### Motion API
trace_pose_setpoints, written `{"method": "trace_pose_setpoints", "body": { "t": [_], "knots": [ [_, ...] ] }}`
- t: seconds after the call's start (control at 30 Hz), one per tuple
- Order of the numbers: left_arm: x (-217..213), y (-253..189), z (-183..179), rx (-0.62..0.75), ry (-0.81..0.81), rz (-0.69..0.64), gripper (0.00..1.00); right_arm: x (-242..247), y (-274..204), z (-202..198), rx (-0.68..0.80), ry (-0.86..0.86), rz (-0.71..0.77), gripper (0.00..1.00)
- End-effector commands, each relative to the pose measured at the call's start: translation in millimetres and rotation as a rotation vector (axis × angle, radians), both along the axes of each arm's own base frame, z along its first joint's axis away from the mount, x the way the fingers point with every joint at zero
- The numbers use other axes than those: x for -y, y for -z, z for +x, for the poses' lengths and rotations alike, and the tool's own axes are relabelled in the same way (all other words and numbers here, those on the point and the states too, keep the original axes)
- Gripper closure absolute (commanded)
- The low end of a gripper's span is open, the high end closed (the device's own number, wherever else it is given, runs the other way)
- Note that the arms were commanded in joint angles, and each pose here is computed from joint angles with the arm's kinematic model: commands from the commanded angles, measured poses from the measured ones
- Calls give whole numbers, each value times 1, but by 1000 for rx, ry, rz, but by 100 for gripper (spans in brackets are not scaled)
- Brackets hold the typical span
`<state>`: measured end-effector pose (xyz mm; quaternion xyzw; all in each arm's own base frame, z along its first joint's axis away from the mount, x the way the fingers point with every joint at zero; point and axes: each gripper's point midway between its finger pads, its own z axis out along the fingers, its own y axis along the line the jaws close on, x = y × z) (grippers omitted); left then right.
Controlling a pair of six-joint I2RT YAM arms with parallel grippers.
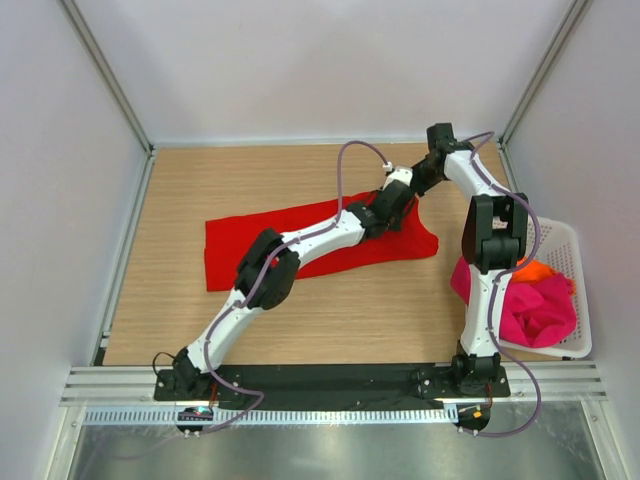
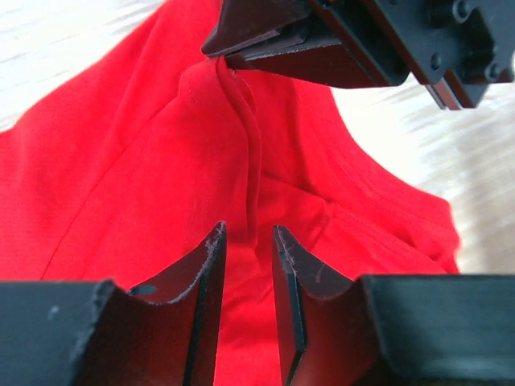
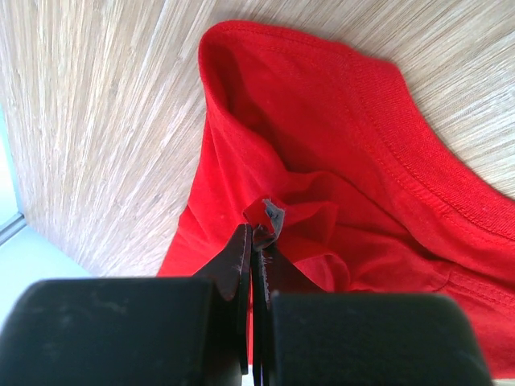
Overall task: Fold and stack the t-shirts
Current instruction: Fold the tshirt
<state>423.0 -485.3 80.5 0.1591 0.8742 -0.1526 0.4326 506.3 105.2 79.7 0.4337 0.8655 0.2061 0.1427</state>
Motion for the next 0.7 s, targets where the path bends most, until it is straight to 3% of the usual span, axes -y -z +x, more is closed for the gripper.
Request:
{"method": "trace_pose_setpoints", "body": {
  "t": [0.0,0.4,0.67],
  "knots": [
    [-1,-24,22,123,-92,3,70,-1,-37,1,66,8,24,99],
    [3,-20,30,168,-131,30,73,8,-31,-8,44,5,15,99],
    [9,-15,24,147,-71,39,85,14,-32,-10,44,11,23,99]
  ]
}}
